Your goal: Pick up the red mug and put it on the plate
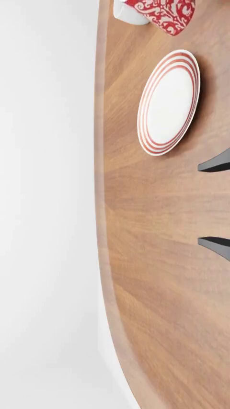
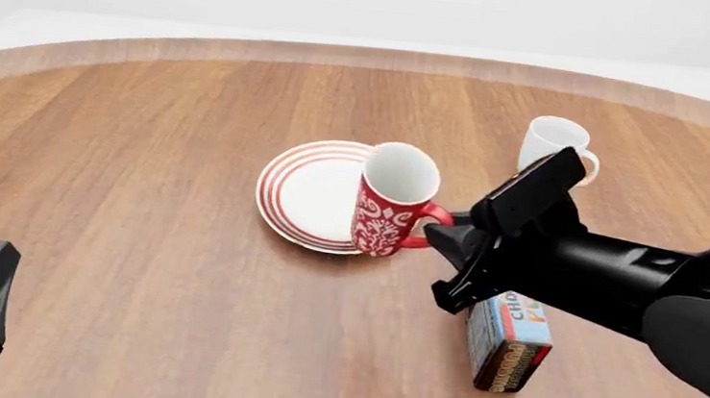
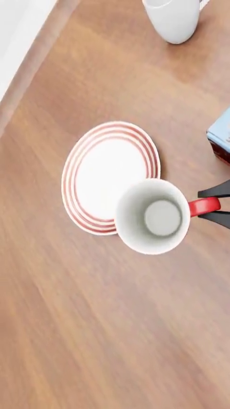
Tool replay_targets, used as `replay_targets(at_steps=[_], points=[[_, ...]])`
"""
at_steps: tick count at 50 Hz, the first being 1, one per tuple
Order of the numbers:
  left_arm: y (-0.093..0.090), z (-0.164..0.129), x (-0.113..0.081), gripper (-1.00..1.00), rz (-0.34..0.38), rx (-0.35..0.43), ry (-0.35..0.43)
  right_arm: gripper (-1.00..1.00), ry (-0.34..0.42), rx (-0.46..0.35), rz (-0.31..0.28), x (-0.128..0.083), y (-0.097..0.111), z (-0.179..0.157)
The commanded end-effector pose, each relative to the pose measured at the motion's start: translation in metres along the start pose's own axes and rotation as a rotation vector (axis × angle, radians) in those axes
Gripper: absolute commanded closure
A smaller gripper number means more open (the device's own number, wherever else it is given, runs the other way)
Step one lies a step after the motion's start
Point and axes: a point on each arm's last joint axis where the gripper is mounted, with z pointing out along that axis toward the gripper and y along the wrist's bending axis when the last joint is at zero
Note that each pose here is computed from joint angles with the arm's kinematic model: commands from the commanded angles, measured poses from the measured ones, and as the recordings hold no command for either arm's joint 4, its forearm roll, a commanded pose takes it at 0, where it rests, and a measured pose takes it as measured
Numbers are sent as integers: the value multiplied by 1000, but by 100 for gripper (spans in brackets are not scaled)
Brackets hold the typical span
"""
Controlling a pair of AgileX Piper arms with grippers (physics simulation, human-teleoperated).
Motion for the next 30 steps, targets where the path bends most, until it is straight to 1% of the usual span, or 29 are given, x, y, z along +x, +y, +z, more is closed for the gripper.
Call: replay_targets(at_steps=[1,23,29,30], points=[[0,0,0,-100,0,0,0,100,-29,11,-13,-17,-4,7],[0,0,0,-100,0,0,0,100,-37,29,-39,-37,-13,47],[0,0,0,-100,0,0,0,100,-45,33,-43,-40,-14,55],[0,0,0,-100,0,0,0,100,-52,36,-45,-43,-15,58]])
